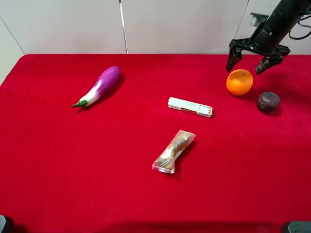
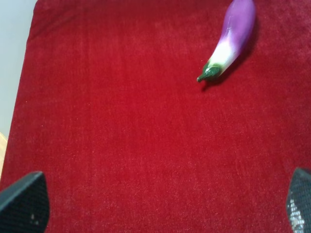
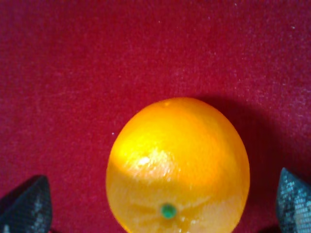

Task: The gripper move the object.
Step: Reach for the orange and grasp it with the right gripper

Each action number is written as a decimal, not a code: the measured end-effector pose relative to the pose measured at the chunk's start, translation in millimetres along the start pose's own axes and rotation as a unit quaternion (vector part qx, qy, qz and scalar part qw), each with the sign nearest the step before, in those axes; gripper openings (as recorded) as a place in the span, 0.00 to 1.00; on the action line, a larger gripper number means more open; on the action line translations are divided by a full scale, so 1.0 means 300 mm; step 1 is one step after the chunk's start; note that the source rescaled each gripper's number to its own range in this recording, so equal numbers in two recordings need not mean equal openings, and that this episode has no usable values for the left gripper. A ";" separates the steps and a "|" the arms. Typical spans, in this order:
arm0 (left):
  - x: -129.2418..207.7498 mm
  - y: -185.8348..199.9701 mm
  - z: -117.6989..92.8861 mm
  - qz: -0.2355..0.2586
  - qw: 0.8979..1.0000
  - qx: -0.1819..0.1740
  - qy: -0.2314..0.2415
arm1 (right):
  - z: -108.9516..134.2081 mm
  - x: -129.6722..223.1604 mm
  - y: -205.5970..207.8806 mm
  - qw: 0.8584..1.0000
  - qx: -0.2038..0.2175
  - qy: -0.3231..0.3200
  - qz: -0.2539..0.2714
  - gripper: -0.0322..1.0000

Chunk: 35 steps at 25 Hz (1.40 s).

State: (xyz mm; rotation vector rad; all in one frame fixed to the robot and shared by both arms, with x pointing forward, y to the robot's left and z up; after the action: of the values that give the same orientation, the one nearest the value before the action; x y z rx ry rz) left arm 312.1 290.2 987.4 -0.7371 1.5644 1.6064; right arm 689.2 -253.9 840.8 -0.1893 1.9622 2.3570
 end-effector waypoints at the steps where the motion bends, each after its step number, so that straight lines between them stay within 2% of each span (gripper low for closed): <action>1: 0.000 0.000 0.000 0.000 1.000 0.000 0.000 | -0.002 0.002 -0.011 1.000 0.000 -0.001 0.003 1.00; 20: 0.000 0.000 0.000 0.000 1.000 0.000 0.000 | -0.045 0.061 -0.182 0.998 0.009 -0.005 0.062 1.00; 31: 0.000 0.000 0.000 0.000 1.000 0.000 0.000 | -0.051 0.060 -0.194 0.998 0.011 -0.004 0.063 0.99; 32: 0.000 0.000 0.000 0.000 1.000 0.000 0.000 | -0.051 0.060 -0.194 0.998 0.012 -0.004 0.063 0.89; 33: 0.000 0.000 0.000 0.000 1.000 0.000 0.000 | -0.052 0.060 -0.194 0.998 0.012 -0.004 0.063 0.68; 34: 0.000 0.000 0.000 0.000 1.000 0.000 0.000 | -0.052 0.060 -0.194 0.998 0.012 -0.004 0.063 0.45; 35: 0.000 0.000 0.000 0.000 1.000 0.000 0.000 | -0.052 0.060 -0.194 0.998 0.012 -0.004 0.063 0.12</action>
State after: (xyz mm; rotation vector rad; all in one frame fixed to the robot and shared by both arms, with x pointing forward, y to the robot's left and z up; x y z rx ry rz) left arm 312.1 290.2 987.4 -0.7371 1.5644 1.6064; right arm 679.7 -258.9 778.8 -0.0577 2.0554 2.4031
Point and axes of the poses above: a point on each arm's last joint axis where the gripper is mounted, y pointing back along that axis away from the gripper, z along the wrist's bending axis when the last joint is at zero, x = y × z, the point moved 10 cm from there along -y, pointing out along that axis toward the gripper, and after that the axes turned 1 degree about -y, right-handed, at the moved point
